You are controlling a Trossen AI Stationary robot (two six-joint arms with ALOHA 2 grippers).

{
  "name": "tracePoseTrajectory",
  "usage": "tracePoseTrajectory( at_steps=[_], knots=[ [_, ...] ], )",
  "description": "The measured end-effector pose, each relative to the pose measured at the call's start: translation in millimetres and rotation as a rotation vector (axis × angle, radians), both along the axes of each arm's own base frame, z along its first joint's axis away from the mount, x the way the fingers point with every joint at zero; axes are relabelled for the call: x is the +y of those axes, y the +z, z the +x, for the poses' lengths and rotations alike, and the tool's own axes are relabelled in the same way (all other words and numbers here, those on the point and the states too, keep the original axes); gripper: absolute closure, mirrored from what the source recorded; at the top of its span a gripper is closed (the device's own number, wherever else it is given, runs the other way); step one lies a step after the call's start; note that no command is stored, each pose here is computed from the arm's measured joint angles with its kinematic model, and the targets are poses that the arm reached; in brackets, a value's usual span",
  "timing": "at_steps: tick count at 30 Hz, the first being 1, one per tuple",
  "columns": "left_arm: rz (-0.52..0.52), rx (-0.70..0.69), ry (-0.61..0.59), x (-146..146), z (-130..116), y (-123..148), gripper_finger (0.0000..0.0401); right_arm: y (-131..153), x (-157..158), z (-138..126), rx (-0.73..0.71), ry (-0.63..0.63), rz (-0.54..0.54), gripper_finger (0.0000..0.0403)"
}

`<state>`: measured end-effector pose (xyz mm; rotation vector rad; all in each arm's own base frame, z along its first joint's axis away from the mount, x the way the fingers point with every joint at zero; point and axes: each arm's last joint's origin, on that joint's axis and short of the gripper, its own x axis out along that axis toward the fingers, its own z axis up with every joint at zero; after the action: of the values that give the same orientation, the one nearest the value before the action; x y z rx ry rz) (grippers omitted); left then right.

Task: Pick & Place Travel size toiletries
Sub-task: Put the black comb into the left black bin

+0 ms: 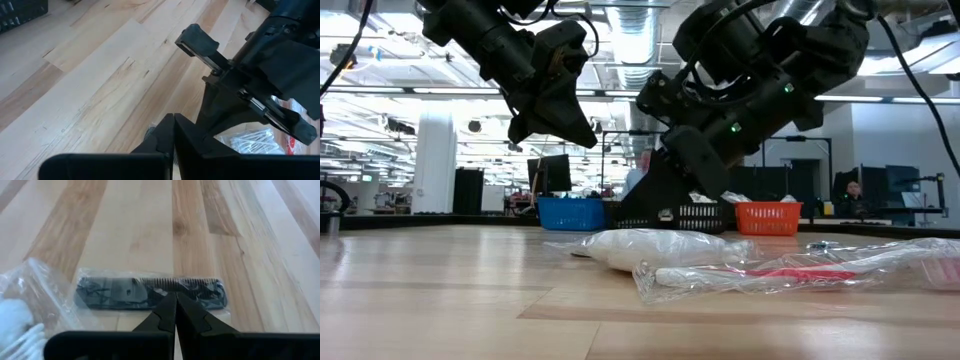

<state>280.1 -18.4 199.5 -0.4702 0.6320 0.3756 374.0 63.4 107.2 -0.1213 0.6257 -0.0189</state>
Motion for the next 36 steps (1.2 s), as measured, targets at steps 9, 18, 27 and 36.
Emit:
tracePoseTrajectory(
  at_steps=[9,18,27,36],
  knots=[
    [0.000,0.000,0.000,0.0,0.0,0.0,0.0399,-0.2,-0.7,0.0,0.004,-0.004,0.003,0.0403],
    [0.000,0.000,0.000,0.0,0.0,0.0,0.0399,-0.1,-0.8,0.1,0.002,-0.012,0.014,0.0403],
    [0.000,0.000,0.000,0.0,0.0,0.0,0.0399,0.1,-2.7,0.6,0.002,-0.017,0.016,0.0403],
    [0.000,-0.001,0.000,0.0,0.0,0.0,0.0399,-22.6,-5.5,13.3,0.045,-0.020,0.038,0.0403]
  ],
)
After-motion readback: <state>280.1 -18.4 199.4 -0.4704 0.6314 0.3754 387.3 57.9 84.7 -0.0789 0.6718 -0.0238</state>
